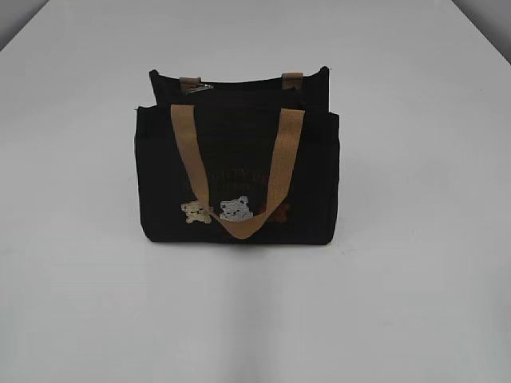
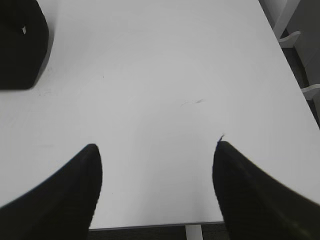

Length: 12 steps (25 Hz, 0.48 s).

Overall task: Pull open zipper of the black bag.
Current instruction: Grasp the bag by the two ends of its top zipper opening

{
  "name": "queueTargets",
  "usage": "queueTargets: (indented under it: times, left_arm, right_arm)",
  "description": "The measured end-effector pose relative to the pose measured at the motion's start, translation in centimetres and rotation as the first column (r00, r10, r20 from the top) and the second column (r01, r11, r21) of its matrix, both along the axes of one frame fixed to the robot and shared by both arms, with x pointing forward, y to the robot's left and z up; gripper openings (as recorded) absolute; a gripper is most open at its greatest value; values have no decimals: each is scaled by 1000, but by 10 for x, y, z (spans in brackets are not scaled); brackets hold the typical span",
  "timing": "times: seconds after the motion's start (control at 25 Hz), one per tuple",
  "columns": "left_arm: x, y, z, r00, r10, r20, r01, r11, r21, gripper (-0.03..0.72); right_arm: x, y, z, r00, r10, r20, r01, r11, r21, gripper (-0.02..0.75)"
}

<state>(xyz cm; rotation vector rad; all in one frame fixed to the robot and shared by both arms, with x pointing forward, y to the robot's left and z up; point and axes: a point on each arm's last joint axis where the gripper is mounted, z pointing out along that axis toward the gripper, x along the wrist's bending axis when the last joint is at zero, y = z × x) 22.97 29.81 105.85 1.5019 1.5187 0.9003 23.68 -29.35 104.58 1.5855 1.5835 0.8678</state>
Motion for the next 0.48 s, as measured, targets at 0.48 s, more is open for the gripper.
queueTargets:
  times: [0.48]
  left_arm:
    - [0,0,0,1000,0,0,0,1000,0,57]
  right_arm:
    - [0,0,0,1000,0,0,0,1000,0,540]
